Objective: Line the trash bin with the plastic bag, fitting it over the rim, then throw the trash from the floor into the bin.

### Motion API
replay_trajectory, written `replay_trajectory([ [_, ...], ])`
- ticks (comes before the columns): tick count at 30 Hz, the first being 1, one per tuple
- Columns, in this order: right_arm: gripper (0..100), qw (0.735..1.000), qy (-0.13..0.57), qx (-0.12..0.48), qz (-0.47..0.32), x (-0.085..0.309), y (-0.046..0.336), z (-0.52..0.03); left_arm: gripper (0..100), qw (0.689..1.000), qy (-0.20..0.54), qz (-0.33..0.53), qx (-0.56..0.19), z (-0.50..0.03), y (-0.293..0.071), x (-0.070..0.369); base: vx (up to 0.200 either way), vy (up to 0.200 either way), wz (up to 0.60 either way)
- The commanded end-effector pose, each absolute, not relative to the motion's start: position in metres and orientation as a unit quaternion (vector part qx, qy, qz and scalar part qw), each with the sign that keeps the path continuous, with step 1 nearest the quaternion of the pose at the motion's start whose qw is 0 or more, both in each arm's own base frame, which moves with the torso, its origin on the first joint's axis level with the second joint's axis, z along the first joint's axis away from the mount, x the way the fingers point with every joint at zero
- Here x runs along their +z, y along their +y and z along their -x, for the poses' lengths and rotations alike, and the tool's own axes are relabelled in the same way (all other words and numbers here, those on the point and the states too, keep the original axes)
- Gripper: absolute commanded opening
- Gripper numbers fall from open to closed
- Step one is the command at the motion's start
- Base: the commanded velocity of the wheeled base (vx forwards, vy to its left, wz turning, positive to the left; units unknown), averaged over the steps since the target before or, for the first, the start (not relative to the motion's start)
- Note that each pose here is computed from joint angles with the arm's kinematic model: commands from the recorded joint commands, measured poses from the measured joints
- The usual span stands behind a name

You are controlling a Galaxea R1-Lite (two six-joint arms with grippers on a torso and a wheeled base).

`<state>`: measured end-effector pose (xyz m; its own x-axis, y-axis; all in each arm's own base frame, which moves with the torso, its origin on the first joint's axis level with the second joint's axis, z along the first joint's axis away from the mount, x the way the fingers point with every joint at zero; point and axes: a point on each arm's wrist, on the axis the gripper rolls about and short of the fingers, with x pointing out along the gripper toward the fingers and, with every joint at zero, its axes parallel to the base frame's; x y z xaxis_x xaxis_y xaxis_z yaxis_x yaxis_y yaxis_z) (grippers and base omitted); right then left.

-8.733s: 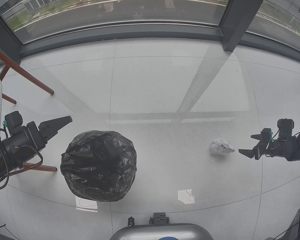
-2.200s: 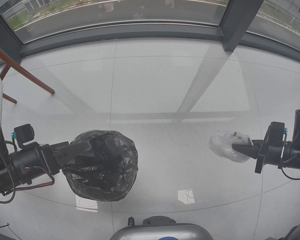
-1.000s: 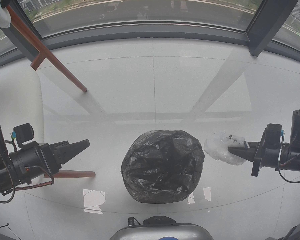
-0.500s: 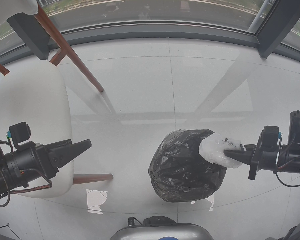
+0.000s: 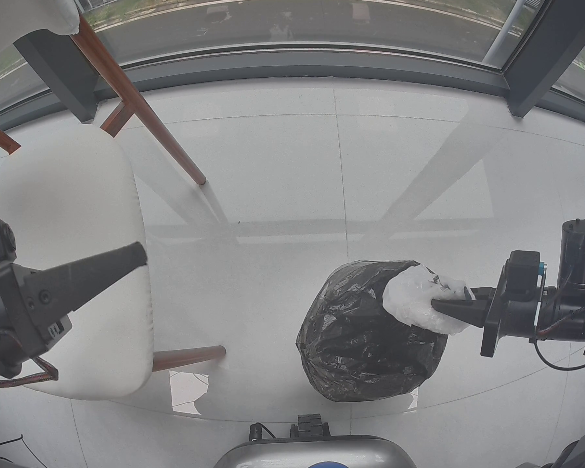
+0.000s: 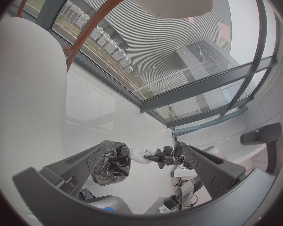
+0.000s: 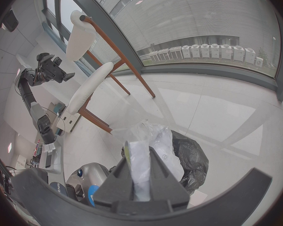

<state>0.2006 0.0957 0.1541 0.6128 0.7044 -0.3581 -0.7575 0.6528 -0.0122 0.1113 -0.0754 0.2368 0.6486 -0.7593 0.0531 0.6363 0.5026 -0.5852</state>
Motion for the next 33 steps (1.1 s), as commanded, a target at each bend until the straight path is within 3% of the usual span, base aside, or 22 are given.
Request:
replay_trajectory([
  [1, 0, 0.889, 0.17, 0.416, 0.083, 0.1501, 0.0992, -0.198, 100, 0.854, 0.093, 0.302, -0.414, -0.104, -0.072, 0.2429, 0.0, 0.0, 0.0],
  [15, 0, 0.886, 0.18, 0.419, 0.083, 0.1453, 0.0998, -0.1981, 100, 0.853, 0.103, 0.306, -0.41, -0.1051, -0.0722, 0.239, 0.0, 0.0, 0.0],
  [16, 100, 0.886, 0.179, 0.42, 0.083, 0.1457, 0.1002, -0.1982, 100, 0.853, 0.103, 0.306, -0.41, -0.1051, -0.0722, 0.239, 0.0, 0.0, 0.0],
  [33, 100, 0.891, 0.171, 0.414, 0.081, 0.15, 0.0992, -0.2021, 100, 0.854, 0.104, 0.306, -0.407, -0.1056, -0.0721, 0.2379, 0.0, 0.0, 0.0],
])
